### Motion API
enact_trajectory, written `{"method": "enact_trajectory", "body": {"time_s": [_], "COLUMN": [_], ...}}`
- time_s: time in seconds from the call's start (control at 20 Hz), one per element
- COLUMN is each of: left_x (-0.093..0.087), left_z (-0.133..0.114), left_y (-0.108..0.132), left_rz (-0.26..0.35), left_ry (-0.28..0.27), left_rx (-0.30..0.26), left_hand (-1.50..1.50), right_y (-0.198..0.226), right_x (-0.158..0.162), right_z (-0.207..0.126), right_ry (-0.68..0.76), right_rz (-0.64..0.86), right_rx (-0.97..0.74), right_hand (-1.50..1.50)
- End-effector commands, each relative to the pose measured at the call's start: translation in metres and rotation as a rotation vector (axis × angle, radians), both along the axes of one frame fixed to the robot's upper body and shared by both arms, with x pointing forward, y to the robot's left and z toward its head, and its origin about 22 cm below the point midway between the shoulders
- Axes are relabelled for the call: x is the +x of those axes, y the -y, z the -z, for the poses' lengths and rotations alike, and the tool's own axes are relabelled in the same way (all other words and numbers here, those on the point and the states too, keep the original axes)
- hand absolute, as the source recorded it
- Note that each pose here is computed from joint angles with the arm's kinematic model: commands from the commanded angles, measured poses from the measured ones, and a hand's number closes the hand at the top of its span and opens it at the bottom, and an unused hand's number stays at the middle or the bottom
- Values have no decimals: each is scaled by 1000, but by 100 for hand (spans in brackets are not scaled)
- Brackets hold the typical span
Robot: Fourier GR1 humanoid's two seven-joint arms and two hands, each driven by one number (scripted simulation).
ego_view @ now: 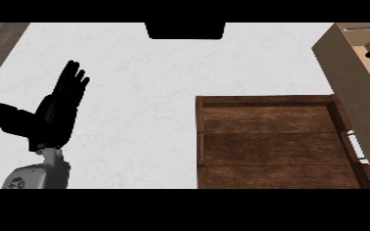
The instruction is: Pick the tomato from the tray and place it in the cardboard box
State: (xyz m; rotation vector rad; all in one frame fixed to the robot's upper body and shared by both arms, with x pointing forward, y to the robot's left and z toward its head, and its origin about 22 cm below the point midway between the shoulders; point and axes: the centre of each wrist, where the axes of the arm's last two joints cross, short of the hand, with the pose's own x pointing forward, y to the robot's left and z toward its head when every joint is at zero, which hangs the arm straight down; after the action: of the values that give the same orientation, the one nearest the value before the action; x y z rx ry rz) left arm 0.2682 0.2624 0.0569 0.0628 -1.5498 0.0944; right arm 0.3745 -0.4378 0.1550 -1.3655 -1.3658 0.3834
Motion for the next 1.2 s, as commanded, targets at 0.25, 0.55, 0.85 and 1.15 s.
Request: {"method": "enact_trajectory", "body": {"time_s": [0.25,0.55,0.85,1.15], "left_x": [-12,-10,5,-11], "left_z": [7,11,-8,5], "left_y": [7,3,0,6], "left_rz": [-11,-39,-20,-18], "left_ry": [-13,12,10,-4], "left_rx": [1,-3,-3,-5], "left_hand": [0,0,0,0], "right_y": [25,75,96,102], "right_x": [-11,-52,-80,-113], "right_z": [-12,-29,-8,5], "right_ry": [315,459,528,547], "right_rz": [-49,-82,-33,-27], "right_rx": [492,639,629,639], "right_hand": [-150,-150,-150,-150]}}
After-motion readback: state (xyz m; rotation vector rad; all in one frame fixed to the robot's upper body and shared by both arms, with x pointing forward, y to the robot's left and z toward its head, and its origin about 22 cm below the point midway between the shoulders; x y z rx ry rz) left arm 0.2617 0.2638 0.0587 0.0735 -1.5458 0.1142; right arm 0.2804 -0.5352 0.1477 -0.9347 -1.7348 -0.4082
